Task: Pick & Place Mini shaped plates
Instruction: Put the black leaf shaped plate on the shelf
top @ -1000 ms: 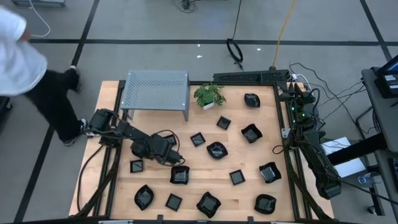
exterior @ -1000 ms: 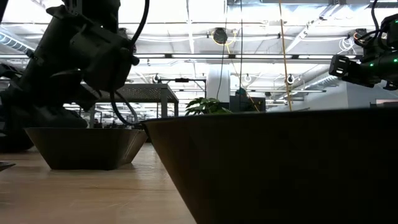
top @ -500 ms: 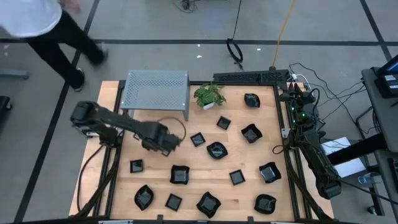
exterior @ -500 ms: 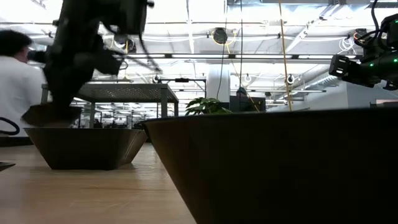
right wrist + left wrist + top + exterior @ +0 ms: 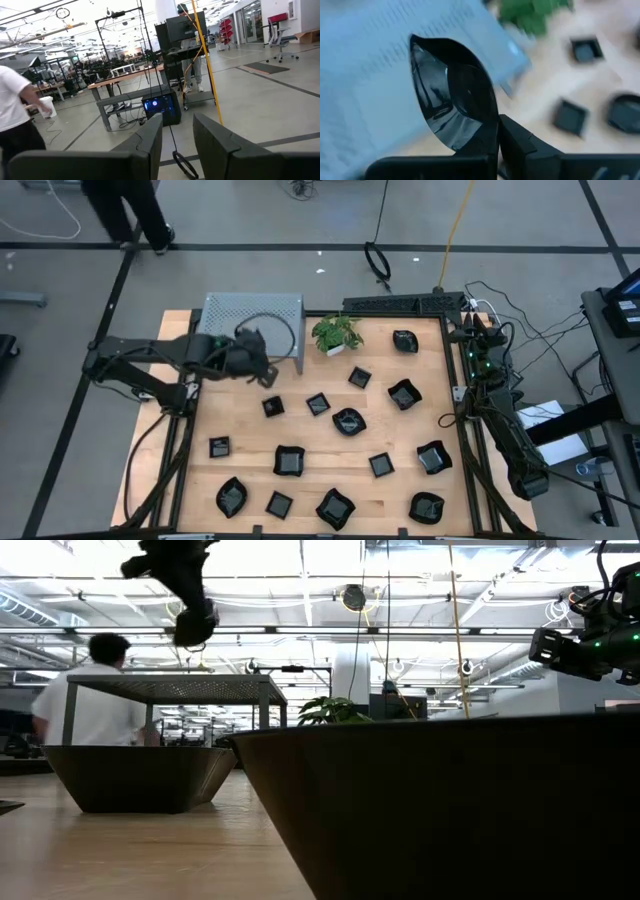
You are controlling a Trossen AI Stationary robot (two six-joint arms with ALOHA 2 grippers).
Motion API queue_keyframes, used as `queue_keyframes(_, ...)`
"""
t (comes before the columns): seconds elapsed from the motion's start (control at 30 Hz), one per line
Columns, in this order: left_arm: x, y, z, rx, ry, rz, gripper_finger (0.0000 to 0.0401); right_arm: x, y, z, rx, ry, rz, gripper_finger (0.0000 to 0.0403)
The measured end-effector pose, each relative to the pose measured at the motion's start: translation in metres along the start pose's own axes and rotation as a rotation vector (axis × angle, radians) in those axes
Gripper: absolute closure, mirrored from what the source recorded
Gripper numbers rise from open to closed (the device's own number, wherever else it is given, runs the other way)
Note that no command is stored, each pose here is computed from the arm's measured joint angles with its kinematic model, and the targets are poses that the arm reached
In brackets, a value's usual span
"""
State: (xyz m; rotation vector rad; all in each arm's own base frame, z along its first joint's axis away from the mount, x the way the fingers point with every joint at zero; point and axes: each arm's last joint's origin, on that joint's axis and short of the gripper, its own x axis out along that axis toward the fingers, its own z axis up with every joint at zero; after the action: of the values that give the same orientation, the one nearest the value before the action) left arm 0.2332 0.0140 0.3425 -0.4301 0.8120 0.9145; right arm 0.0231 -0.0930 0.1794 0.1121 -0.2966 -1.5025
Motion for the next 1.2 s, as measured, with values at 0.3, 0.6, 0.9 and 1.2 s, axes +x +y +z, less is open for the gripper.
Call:
queue_keyframes(0.3, 0.051, 0.050, 0.037, -0.009, 0.115, 0.271, 0.0393, 0.000, 0.000, 0.000, 0.000, 0.000, 0.000, 0.0303)
queue_keyframes(0.6, 0.092, 0.081, 0.043, 0.028, 0.361, 0.403, 0.0395, 0.000, 0.000, 0.000, 0.000, 0.000, 0.000, 0.0303)
queue_keyframes(0.9, 0.091, 0.102, 0.040, 0.043, 0.487, 0.490, 0.0384, 0.000, 0.000, 0.000, 0.000, 0.000, 0.000, 0.0303)
queue_keyframes(1.2, 0.091, 0.107, 0.041, 0.018, 0.503, 0.501, 0.0318, 0.000, 0.000, 0.000, 0.000, 0.000, 0.000, 0.0303)
